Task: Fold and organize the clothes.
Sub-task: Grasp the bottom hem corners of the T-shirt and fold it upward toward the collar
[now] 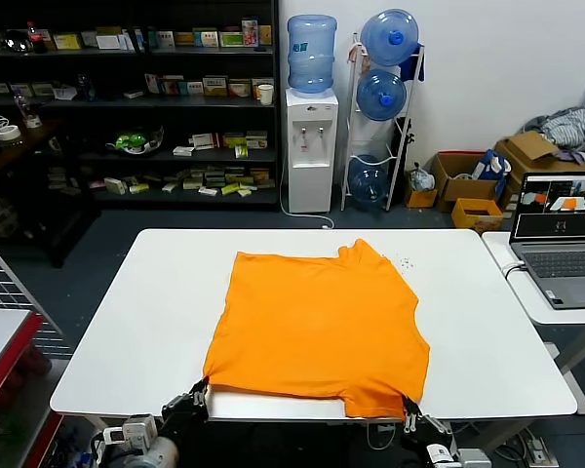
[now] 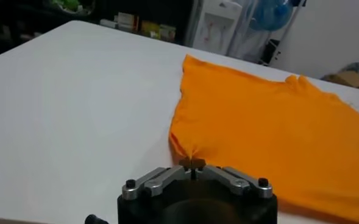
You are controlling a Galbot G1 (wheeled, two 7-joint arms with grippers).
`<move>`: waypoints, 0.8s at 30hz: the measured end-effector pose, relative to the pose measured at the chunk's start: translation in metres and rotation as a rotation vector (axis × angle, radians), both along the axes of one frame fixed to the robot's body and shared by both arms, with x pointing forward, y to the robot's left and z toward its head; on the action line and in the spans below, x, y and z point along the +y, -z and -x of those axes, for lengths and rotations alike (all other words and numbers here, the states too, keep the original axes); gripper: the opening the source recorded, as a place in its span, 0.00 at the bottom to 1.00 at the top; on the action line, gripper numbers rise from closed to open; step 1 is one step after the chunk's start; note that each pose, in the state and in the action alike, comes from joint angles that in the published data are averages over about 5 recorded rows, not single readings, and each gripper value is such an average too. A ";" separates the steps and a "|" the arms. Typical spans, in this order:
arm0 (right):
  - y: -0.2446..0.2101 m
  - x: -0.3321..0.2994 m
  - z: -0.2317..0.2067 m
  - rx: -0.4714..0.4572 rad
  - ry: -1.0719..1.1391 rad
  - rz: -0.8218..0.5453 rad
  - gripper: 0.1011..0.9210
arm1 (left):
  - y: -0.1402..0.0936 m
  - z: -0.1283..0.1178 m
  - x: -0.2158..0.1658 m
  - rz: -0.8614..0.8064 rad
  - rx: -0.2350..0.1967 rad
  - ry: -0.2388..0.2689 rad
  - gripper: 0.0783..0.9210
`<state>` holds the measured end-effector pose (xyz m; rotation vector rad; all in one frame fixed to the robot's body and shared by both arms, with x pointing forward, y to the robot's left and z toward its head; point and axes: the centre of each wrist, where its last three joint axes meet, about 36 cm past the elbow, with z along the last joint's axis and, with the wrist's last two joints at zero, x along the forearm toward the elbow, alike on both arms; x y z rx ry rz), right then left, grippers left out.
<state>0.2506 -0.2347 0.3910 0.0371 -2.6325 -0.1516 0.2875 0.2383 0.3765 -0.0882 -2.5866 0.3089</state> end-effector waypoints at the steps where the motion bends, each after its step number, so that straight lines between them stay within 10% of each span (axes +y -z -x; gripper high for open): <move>1: 0.000 -0.001 -0.005 -0.006 0.002 0.000 0.03 | -0.001 -0.003 0.000 0.003 -0.007 0.000 0.02; 24: 0.009 0.005 -0.152 -0.049 -0.008 0.013 0.04 | 0.020 -0.124 -0.013 -0.032 -0.102 -0.026 0.02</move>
